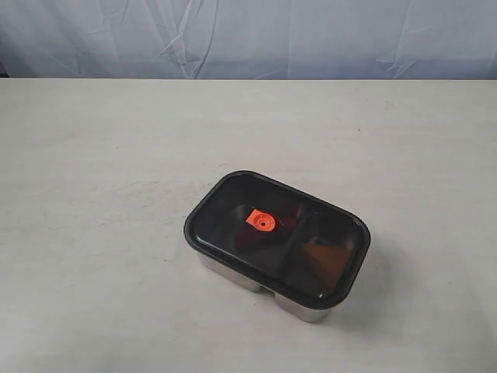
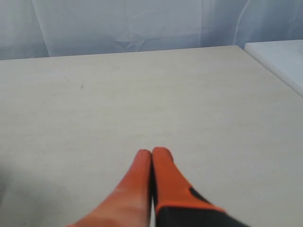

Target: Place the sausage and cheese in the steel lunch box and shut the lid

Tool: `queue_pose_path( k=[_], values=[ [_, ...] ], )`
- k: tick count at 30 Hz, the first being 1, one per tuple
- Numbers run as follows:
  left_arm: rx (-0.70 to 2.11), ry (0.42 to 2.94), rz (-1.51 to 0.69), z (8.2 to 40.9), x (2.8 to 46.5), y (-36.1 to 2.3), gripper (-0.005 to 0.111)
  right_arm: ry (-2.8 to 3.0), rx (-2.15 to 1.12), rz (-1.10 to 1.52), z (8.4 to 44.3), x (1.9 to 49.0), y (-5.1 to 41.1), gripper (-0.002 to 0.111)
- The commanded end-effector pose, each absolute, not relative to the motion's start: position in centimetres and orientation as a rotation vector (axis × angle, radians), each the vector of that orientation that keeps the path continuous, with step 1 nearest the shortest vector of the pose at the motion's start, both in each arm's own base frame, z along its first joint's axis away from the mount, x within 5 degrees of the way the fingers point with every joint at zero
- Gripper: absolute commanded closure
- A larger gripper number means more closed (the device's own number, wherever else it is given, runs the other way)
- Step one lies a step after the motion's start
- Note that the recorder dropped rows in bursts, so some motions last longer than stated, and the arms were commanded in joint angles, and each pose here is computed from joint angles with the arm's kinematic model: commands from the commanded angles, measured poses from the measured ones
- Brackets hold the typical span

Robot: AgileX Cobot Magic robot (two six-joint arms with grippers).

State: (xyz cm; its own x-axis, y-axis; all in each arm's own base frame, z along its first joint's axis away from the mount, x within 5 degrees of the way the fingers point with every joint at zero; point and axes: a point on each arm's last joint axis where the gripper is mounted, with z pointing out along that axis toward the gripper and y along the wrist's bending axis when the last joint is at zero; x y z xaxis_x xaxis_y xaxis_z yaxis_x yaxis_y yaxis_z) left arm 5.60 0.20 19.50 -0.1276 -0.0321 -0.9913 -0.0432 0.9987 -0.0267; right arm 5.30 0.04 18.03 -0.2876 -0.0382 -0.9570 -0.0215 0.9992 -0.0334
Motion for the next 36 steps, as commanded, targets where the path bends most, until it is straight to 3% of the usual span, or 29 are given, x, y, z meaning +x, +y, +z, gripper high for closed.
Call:
queue_pose_path(
  k=[1,36],
  values=[
    [-0.06,1.686,0.012,19.47,5.58,0.23,0.107,1.845,-0.042,-0.022,18.06,5.3,0.02,0.108],
    [-0.04,1.689,0.036,19.45,5.58,0.27,0.107,1.845,-0.042,-0.022,18.06,5.3,0.02,0.108]
  ],
)
